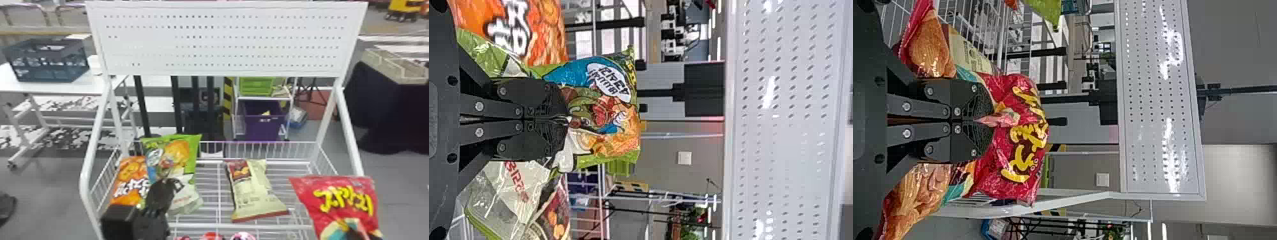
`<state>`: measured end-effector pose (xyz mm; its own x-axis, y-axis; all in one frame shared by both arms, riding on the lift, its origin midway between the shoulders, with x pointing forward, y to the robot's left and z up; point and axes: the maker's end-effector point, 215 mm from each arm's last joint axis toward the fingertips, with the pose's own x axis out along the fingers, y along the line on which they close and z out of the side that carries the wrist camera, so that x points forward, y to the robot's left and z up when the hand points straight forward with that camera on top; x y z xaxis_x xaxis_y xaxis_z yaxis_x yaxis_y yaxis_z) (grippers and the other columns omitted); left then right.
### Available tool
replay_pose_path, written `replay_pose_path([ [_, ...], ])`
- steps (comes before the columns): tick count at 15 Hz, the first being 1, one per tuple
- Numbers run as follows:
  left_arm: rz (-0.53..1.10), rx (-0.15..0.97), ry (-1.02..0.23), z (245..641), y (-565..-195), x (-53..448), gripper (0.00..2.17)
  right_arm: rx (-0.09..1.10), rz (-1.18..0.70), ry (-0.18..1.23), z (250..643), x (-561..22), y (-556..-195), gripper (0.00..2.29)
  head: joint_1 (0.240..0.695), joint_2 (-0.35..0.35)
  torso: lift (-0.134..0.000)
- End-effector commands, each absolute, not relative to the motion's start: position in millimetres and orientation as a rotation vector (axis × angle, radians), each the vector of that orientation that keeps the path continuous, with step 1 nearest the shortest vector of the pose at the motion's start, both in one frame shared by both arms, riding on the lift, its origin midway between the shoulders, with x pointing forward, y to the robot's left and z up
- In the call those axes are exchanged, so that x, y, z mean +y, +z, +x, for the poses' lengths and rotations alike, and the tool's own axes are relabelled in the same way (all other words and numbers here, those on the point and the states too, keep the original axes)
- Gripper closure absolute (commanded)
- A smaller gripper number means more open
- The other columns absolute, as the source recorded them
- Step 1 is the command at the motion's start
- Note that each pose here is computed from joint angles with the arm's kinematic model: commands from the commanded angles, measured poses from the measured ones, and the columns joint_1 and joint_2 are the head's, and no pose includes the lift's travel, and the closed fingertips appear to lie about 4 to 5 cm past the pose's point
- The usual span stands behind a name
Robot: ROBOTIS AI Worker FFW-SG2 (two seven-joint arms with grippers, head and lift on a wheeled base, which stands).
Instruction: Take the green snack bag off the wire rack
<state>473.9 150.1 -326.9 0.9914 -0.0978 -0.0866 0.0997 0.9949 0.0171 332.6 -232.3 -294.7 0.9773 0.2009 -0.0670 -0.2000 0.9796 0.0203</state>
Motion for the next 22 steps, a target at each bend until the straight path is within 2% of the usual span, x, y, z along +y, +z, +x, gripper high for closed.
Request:
replay_pose_path([
  [1,0.036,0.075,-0.057,444.0,-319.5,181.6,1.89,0.067,0.015,0.205,332.6,-230.8,-293.6,2.23,0.499,0.0,0.0],
  [10,-0.003,-0.071,0.092,358.8,-277.8,283.5,1.89,0.068,0.011,0.221,333.0,-224.0,-293.0,2.23,0.499,0.0,0.0],
  [15,0.009,-0.096,0.092,331.2,-269.6,297.1,1.89,0.069,0.011,0.218,332.9,-224.6,-293.9,2.23,0.499,0.0,0.0],
  [22,0.008,-0.096,0.074,330.4,-270.2,294.0,1.89,0.066,0.011,0.216,332.0,-223.5,-292.7,2.23,0.499,0.0,0.0],
])
